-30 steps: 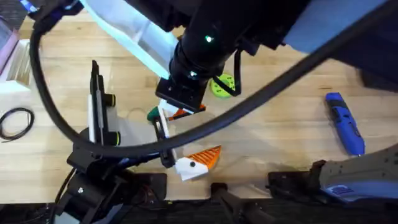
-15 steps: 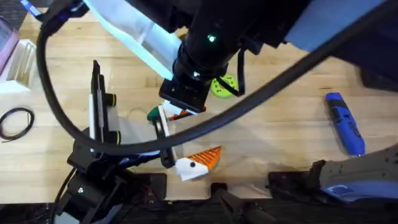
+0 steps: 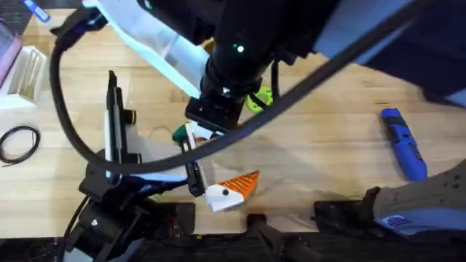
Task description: Pick up the gripper from the table and insert it into the empty holder that is missing its gripper. Then pick up a screw, insert it into the mounting hole, and use the screwdriver to tighten it. Finally, clean up the table by picking up the vegetable and placing it into the bucket.
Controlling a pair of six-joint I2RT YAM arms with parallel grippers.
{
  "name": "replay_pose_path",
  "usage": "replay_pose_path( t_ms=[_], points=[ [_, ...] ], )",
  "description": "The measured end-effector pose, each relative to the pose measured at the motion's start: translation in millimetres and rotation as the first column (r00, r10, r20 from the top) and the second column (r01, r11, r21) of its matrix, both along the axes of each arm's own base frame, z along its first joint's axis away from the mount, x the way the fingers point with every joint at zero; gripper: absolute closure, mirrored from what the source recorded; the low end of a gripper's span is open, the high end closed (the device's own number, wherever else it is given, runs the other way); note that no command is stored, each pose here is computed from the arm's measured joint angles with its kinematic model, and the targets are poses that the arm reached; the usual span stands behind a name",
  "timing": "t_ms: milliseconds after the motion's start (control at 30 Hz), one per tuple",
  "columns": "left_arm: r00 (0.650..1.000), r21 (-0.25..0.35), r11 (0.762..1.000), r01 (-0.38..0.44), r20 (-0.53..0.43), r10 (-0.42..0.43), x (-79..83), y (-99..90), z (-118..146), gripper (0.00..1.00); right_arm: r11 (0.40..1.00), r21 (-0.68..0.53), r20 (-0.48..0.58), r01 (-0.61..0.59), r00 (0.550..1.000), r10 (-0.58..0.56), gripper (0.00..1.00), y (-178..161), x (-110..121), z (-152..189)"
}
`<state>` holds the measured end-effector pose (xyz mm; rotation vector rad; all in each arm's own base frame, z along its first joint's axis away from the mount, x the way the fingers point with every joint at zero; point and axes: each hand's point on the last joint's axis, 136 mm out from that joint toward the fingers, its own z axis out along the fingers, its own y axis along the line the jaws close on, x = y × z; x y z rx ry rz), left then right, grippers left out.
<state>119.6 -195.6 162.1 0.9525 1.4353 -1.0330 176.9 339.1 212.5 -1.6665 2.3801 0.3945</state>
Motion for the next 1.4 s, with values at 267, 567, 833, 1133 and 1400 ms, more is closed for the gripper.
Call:
replay_pose_path(
  t_ms=[267,567,833,1133,1400],
  points=[
    [1.000,-0.003,1.000,-0.002,-0.019,0.001,0.3,0.0,-1,0.015,1.000,-0.007,0.004,0.005,1.000,-0.005,0.996,0,3,-3],
    [1.000,-0.003,1.000,-0.004,-0.019,0.004,0.7,0.2,-1,0.015,1.000,-0.006,0.004,0.011,1.000,-0.011,0.363,1,3,-2],
    [1.000,-0.001,1.000,-0.002,-0.002,0.002,0.3,0.1,0,0.016,0.998,-0.002,0.023,0.057,0.998,-0.057,0.013,-8,16,3],
    [1.000,0.000,1.000,-0.001,0.002,0.001,0.3,0.1,0,0.015,0.953,0.198,0.030,0.230,0.970,-0.241,0.011,-55,40,70],
    [1.000,0.001,1.000,-0.001,0.003,0.001,0.2,0.0,0,0.015,0.885,0.297,-0.029,0.359,0.930,-0.367,0.010,-112,37,103]
  ],
)
